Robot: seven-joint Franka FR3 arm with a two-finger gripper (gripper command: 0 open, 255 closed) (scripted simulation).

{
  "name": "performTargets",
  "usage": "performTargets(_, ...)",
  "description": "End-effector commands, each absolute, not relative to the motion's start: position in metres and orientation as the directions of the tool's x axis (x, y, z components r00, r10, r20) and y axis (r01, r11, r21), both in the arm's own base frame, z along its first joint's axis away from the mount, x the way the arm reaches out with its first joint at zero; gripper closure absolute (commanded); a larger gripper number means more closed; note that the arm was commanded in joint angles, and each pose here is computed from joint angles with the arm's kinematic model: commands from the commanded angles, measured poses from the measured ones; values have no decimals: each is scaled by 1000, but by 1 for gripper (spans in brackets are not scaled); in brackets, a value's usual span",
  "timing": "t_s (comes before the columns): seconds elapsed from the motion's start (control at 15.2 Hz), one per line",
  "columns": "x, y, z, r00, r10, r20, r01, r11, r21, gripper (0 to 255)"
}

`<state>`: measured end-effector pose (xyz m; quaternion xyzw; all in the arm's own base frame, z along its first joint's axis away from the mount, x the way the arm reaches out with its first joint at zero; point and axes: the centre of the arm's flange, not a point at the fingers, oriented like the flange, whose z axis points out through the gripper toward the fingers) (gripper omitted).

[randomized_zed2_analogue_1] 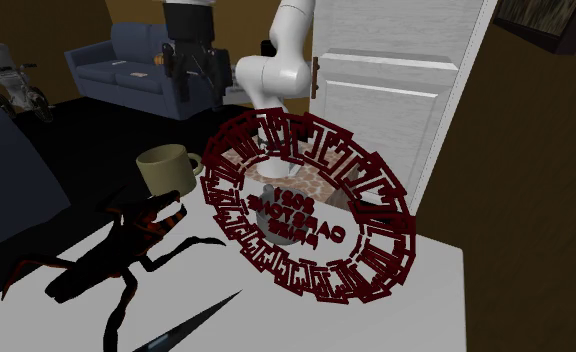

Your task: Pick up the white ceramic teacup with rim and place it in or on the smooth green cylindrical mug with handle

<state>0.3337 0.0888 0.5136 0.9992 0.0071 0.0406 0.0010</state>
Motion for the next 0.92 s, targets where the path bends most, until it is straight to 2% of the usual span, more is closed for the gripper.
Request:
performTargets(0.0, 335, 106, 493, 997, 8, 77, 9, -1000, -8, 0)
performTargets(0.86, 345, 222, 377, 999, -17, 45, -14, -997, -74, 0)
